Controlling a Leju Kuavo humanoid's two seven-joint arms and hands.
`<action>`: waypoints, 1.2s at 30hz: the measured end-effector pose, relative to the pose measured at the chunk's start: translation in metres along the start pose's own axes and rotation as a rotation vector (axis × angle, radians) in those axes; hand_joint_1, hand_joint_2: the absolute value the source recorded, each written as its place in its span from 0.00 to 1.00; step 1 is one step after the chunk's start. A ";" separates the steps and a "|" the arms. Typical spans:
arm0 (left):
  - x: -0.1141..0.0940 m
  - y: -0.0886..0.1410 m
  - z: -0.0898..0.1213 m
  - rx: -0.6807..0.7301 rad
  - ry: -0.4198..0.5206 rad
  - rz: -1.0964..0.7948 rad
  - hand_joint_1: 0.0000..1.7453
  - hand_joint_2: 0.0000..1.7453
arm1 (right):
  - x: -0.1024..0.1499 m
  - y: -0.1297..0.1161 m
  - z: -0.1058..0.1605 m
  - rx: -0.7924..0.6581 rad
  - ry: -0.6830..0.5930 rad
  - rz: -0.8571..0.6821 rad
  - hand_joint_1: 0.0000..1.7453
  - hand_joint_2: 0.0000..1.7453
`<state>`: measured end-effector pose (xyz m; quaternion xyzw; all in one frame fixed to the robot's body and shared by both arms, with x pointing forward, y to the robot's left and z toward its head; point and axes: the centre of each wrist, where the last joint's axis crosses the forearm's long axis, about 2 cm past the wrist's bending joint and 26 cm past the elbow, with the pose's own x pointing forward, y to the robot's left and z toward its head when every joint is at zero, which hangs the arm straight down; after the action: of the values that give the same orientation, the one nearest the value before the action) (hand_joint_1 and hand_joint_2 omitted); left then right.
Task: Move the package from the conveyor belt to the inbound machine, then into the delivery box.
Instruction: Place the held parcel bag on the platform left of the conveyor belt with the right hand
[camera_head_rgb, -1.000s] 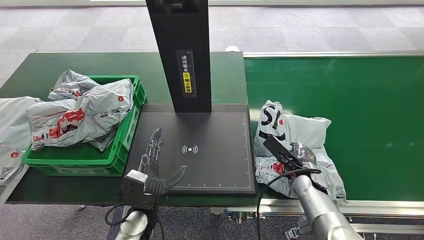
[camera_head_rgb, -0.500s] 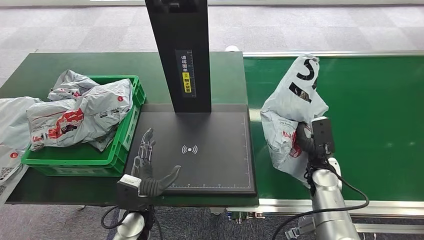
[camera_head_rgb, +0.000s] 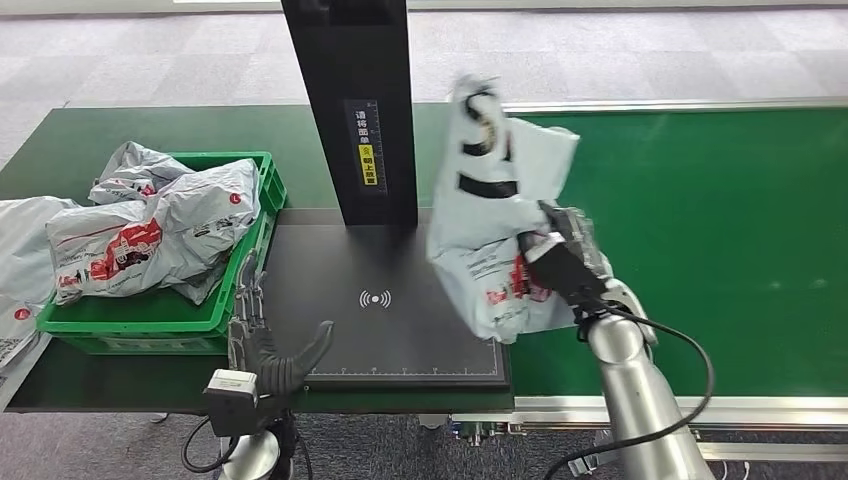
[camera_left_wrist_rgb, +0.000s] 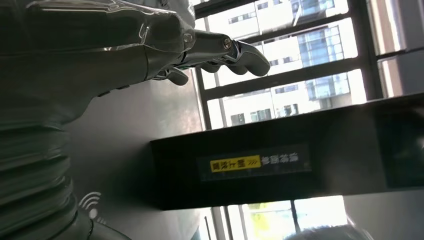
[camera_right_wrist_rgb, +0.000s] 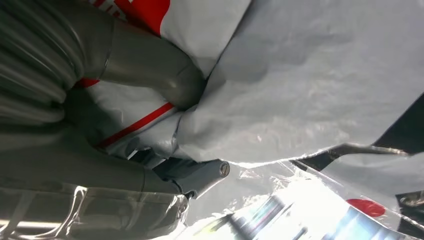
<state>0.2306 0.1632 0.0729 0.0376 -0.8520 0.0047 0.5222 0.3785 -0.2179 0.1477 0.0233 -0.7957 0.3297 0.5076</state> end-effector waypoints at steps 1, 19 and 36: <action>0.003 0.000 -0.003 0.014 -0.011 0.002 0.00 1.00 | 0.008 0.010 -0.012 0.083 -0.023 0.032 1.00 1.00; 0.017 -0.006 -0.027 0.046 -0.077 0.081 0.00 1.00 | 0.007 0.090 -0.045 0.655 0.254 0.541 0.94 1.00; 0.014 -0.016 -0.025 -0.035 -0.067 0.112 0.00 1.00 | -0.008 0.095 -0.011 0.267 0.016 0.074 0.00 1.00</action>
<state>0.2478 0.1480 0.0964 -0.0191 -0.8698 0.0178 0.4927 0.3558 -0.1401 0.0968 0.0586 -0.7410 0.4511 0.4940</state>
